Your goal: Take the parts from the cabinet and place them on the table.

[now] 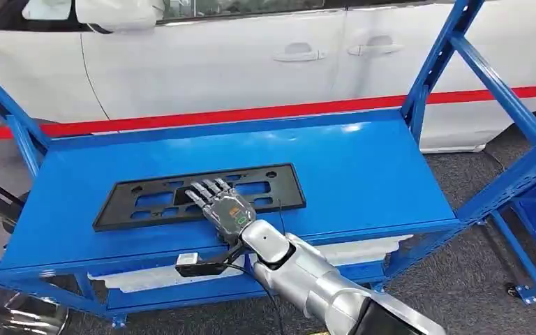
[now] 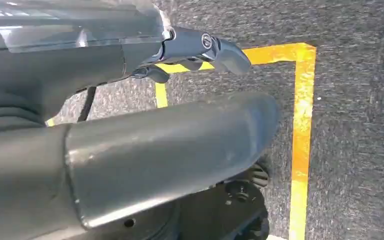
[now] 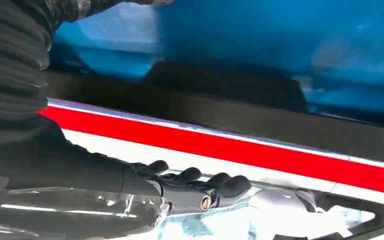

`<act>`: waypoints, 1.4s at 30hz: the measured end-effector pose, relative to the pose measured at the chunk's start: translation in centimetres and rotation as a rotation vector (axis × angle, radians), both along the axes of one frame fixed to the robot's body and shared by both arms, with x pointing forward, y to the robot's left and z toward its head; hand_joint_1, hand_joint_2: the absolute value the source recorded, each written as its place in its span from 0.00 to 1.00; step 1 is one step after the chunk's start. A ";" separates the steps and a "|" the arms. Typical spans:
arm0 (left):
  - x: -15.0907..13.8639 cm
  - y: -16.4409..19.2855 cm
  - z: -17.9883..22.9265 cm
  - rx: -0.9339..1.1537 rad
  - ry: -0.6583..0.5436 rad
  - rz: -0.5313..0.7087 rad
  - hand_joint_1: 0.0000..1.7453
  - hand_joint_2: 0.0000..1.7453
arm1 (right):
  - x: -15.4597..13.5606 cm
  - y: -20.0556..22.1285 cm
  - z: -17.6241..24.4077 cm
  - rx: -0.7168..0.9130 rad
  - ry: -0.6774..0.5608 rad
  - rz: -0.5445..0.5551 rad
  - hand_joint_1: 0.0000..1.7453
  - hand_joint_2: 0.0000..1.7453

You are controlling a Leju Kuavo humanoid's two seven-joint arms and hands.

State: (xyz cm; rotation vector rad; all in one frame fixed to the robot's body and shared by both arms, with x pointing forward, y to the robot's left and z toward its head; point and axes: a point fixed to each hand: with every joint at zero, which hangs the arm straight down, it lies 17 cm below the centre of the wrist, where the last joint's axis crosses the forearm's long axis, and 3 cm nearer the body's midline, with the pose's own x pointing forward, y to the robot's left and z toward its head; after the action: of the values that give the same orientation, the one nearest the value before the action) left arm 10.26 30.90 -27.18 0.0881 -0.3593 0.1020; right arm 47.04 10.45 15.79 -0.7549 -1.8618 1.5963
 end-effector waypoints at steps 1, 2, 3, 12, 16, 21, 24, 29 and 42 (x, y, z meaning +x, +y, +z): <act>-0.1 0.0 0.0 0.000 0.001 0.000 0.00 0.00 | 0.0 0.0 0.0 -0.001 0.001 0.000 0.00 1.00; -0.1 0.0 0.0 0.000 0.002 0.000 0.00 0.00 | 0.0 0.0 0.0 -0.001 0.000 0.000 0.00 1.00; -0.1 0.0 0.0 0.000 0.001 0.000 0.00 0.00 | 0.1 0.0 0.0 -0.002 -0.001 -0.001 0.00 1.00; 0.1 0.1 0.0 0.006 -0.007 -0.009 0.00 0.00 | 1.4 -1.8 0.3 -0.107 -0.144 -0.114 0.97 1.00; 0.3 0.1 0.1 0.007 -0.016 -0.012 0.00 0.00 | 2.2 -2.2 1.2 -0.136 -0.193 -0.139 0.92 1.00; 1.0 -0.2 0.5 -0.025 -0.057 -0.032 0.00 0.00 | 3.0 -2.6 1.1 -0.186 -0.191 -0.151 0.78 1.00; 1.0 -0.4 0.6 -0.040 -0.068 -0.037 0.00 0.00 | 3.3 -3.1 0.5 -0.210 -0.176 -0.162 0.80 1.00; 1.2 0.0 0.6 -0.037 -0.074 -0.042 0.00 0.00 | 4.0 -3.5 0.7 -0.228 -0.173 -0.176 0.94 1.00; 2.2 -1.0 1.3 -0.097 -0.143 -0.040 0.00 0.00 | 4.4 -3.7 0.8 -0.246 -0.162 -0.175 0.95 1.00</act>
State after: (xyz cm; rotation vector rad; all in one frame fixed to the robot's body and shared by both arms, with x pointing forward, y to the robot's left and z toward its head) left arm 12.48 29.90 -25.86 -0.0222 -0.4981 0.0862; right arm 51.46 6.78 16.62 -1.1526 -1.6706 1.7104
